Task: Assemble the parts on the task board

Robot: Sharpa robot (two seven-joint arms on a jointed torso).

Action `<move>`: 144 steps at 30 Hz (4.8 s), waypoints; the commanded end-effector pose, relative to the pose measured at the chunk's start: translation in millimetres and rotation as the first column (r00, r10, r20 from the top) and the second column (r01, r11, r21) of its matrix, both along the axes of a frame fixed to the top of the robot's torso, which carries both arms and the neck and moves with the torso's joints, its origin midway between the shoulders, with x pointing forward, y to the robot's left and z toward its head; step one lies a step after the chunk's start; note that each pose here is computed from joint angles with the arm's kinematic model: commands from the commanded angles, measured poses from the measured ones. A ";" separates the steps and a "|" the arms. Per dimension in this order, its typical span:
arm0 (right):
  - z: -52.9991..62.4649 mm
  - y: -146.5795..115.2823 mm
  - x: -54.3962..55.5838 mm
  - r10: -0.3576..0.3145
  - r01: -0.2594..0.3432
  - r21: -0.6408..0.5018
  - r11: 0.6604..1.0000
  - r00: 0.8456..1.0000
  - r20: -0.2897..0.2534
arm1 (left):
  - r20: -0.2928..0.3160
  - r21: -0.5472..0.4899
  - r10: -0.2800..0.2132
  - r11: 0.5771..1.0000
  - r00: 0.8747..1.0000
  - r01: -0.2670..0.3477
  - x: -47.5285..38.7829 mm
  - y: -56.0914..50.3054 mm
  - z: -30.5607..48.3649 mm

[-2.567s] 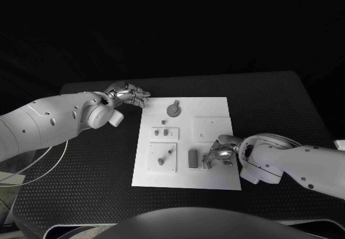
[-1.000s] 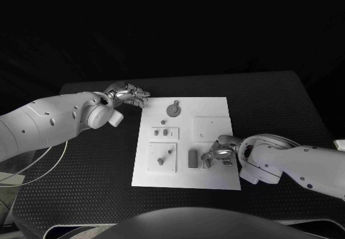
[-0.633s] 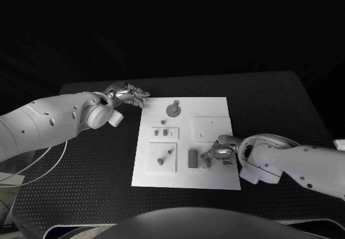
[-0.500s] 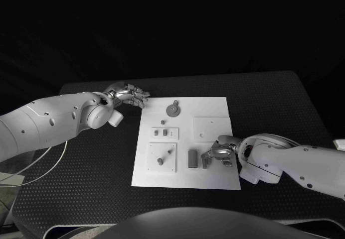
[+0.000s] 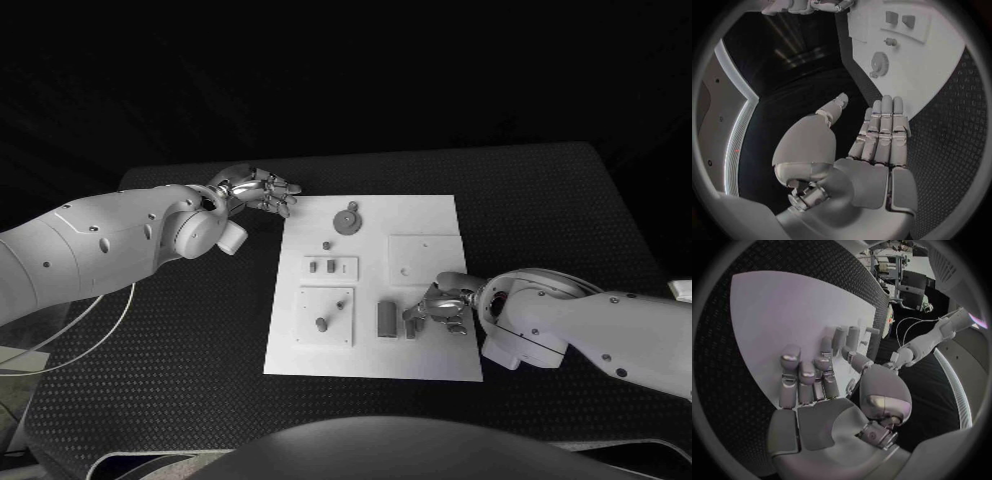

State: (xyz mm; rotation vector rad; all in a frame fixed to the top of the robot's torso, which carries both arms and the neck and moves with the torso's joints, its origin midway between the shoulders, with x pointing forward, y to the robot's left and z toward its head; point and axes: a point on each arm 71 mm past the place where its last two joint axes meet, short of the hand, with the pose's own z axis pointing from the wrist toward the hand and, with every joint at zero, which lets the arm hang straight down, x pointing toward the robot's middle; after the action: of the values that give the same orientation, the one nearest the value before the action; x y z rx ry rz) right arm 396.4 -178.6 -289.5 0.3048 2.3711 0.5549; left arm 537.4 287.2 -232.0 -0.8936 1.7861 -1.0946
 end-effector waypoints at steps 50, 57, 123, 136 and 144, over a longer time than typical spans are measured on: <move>-14.6 -1.6 -5.5 0.125 -0.127 -0.077 0.989 0.992 -0.024 | -0.001 -0.002 -0.016 1.000 1.000 0.016 -1.1 -0.4 -0.5; -16.6 0.4 -6.0 0.155 -0.159 -0.098 0.982 0.987 -0.046 | -0.001 -0.003 -0.019 1.000 1.000 0.019 -1.1 -1.3 -0.6; 7.6 -11.0 16.8 0.206 -0.204 -0.079 0.976 0.978 0.013 | 0.016 0.040 -0.052 0.998 0.999 0.051 -1.5 -4.5 -2.4; -3.9 -0.6 5.3 0.244 -0.243 -0.093 0.965 0.970 -0.003 | 0.014 0.041 -0.051 0.998 0.999 0.050 -1.8 -3.8 -2.5; -4.8 0.8 6.3 0.234 -0.229 -0.129 0.965 0.972 0.030 | 0.014 0.041 -0.052 0.998 0.999 0.051 -1.8 -3.8 -2.5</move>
State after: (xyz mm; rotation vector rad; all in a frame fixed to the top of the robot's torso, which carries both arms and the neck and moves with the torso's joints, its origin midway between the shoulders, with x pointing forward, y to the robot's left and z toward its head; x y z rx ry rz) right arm 404.0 -175.5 -289.0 -0.0251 2.4078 0.5643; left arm 536.0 285.7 -234.9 -0.8279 1.8176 -1.0714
